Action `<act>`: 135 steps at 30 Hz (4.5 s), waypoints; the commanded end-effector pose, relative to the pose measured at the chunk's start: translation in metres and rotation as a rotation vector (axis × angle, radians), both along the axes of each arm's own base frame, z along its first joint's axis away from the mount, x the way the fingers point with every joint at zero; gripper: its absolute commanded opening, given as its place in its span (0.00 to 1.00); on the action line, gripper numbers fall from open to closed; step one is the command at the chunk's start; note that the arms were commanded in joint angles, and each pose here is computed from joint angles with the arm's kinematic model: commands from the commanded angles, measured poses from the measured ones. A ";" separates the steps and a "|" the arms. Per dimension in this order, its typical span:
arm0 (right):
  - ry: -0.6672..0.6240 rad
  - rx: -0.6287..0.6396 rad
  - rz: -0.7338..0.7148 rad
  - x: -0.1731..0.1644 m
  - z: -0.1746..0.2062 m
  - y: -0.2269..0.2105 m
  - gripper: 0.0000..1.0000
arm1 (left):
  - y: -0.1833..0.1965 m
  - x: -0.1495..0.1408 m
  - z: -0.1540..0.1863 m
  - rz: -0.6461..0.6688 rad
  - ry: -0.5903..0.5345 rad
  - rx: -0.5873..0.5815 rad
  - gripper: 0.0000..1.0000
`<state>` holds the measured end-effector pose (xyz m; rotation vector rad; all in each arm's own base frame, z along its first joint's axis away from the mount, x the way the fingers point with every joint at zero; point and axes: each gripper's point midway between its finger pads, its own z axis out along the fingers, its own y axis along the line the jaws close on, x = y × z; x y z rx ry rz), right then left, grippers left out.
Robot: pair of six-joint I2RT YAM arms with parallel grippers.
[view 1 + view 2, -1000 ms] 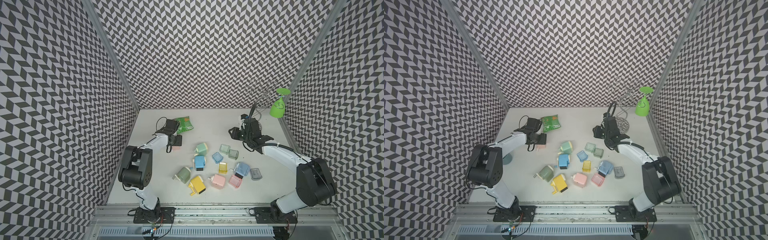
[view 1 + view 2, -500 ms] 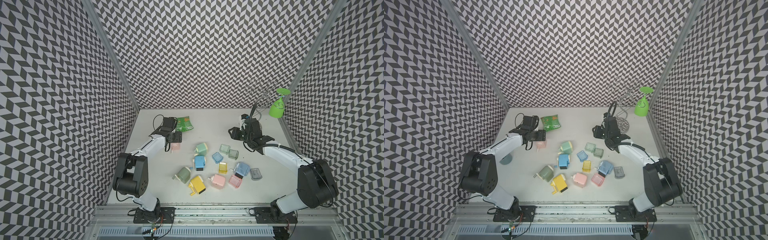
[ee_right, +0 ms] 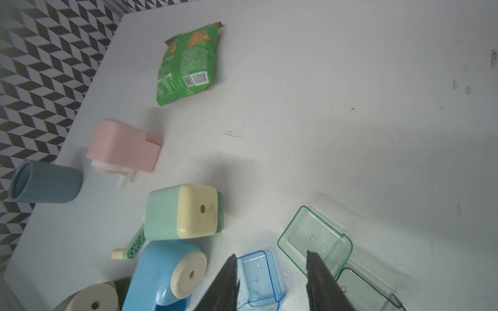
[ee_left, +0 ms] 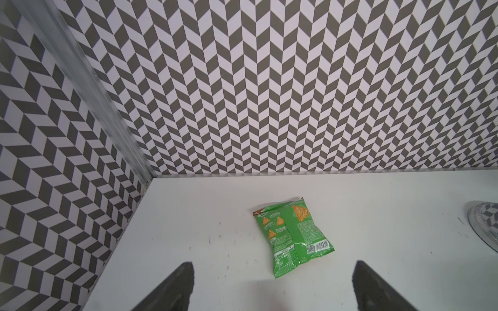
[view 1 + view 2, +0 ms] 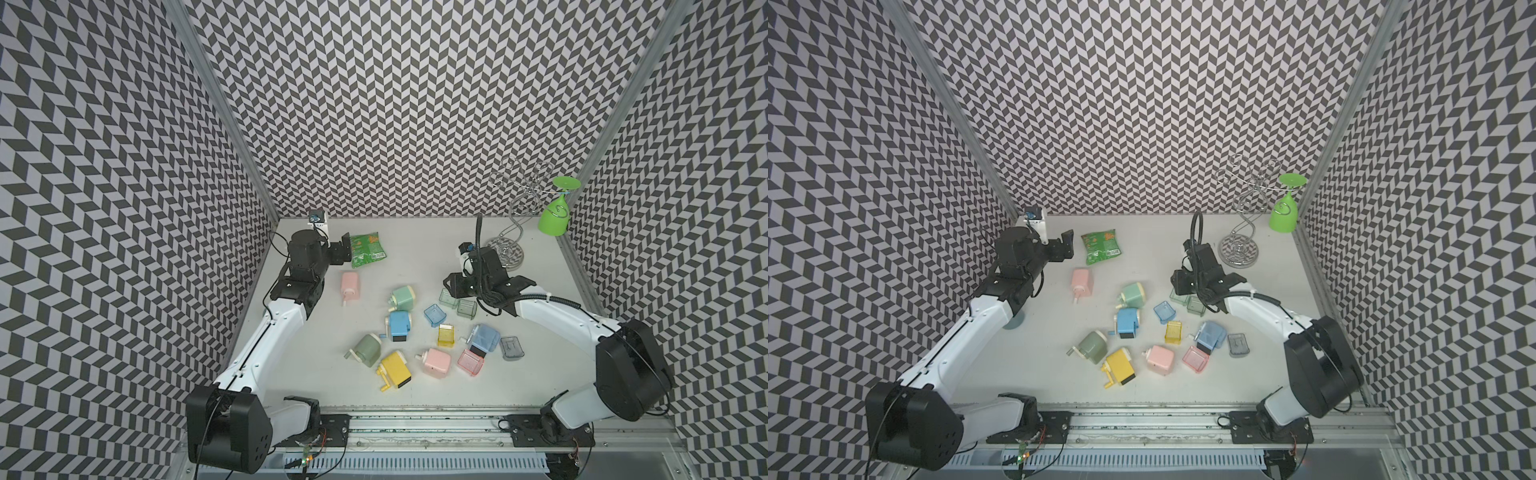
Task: Put the tray back into the pencil sharpener
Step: Move the container to the center of the board, then pick up the pencil sharpener from the center of the board.
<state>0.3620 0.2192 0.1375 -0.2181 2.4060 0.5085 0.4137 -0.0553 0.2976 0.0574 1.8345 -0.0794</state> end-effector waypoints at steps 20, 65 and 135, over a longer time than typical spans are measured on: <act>0.244 -0.185 -0.305 0.021 -0.062 -0.032 0.36 | -0.067 -0.040 0.001 -0.402 -0.161 0.144 0.88; 0.275 -0.236 -0.279 0.029 -0.084 -0.024 0.28 | -0.085 -0.030 -0.001 -0.437 -0.163 0.208 0.85; 0.137 -0.126 -0.197 0.049 -0.031 -0.018 0.24 | -0.189 -0.050 -0.209 -1.091 0.696 0.588 0.83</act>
